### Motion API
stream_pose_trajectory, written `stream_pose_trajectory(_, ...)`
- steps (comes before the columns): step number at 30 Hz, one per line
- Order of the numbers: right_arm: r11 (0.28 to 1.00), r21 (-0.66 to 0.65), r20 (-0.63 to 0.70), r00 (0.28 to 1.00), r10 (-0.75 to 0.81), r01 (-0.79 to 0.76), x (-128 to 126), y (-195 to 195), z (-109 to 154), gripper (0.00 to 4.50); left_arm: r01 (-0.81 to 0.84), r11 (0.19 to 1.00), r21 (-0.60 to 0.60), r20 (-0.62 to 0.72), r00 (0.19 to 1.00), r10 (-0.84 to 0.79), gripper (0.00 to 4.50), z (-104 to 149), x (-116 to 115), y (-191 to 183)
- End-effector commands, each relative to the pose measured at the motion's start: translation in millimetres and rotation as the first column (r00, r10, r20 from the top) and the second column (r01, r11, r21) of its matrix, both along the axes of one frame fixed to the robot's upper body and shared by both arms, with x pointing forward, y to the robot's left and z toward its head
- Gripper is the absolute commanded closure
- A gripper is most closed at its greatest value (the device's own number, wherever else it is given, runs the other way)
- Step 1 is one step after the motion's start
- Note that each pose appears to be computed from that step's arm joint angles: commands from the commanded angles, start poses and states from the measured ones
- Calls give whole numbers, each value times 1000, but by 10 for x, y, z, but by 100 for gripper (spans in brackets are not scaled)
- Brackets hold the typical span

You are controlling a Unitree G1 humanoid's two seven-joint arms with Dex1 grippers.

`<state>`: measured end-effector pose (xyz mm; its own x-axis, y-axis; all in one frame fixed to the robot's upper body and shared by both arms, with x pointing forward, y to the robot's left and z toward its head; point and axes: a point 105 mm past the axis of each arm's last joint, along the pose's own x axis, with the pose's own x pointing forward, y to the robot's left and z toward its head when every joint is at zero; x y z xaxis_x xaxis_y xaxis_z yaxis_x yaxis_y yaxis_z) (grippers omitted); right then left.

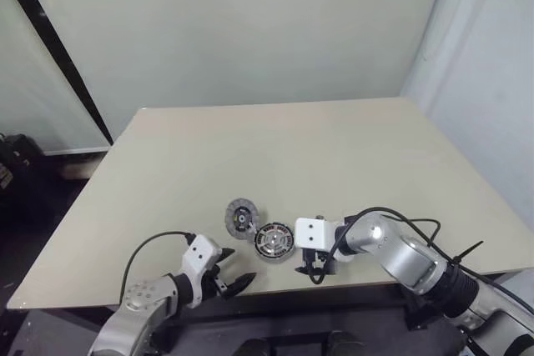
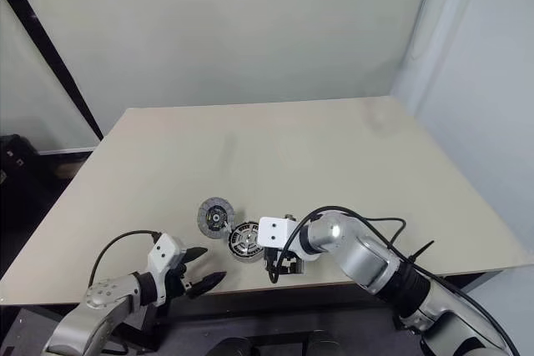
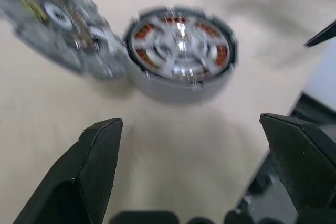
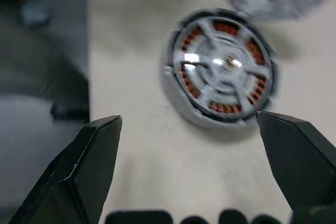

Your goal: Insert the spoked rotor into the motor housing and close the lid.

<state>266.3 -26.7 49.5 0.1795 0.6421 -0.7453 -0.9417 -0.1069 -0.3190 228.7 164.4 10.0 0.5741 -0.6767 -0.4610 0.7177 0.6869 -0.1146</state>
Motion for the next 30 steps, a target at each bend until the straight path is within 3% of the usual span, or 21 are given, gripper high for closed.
stream_pose_trajectory(1, 993, -63, 69, 992, 103, -99, 24, 89, 33, 3, 35, 999, -3, 32, 999, -34, 0, 116, 29, -68)
stream_pose_trajectory(12, 972, -170, 78, 981, 178, -163, 76, 145, -154, 3, 44, 998, 35, -11, 999, -44, 0, 88, 18, -79)
stream_pose_trajectory(28, 964, -197, 85, 977, 198, -178, 94, 227, -269, 3, 47, 998, 37, -7, 999, -47, 0, 86, 21, -101)
stream_pose_trajectory(30, 964, -202, 88, 978, 191, -170, 114, 225, -291, 40, 46, 998, 37, -7, 999, -46, 0, 85, 21, -101)
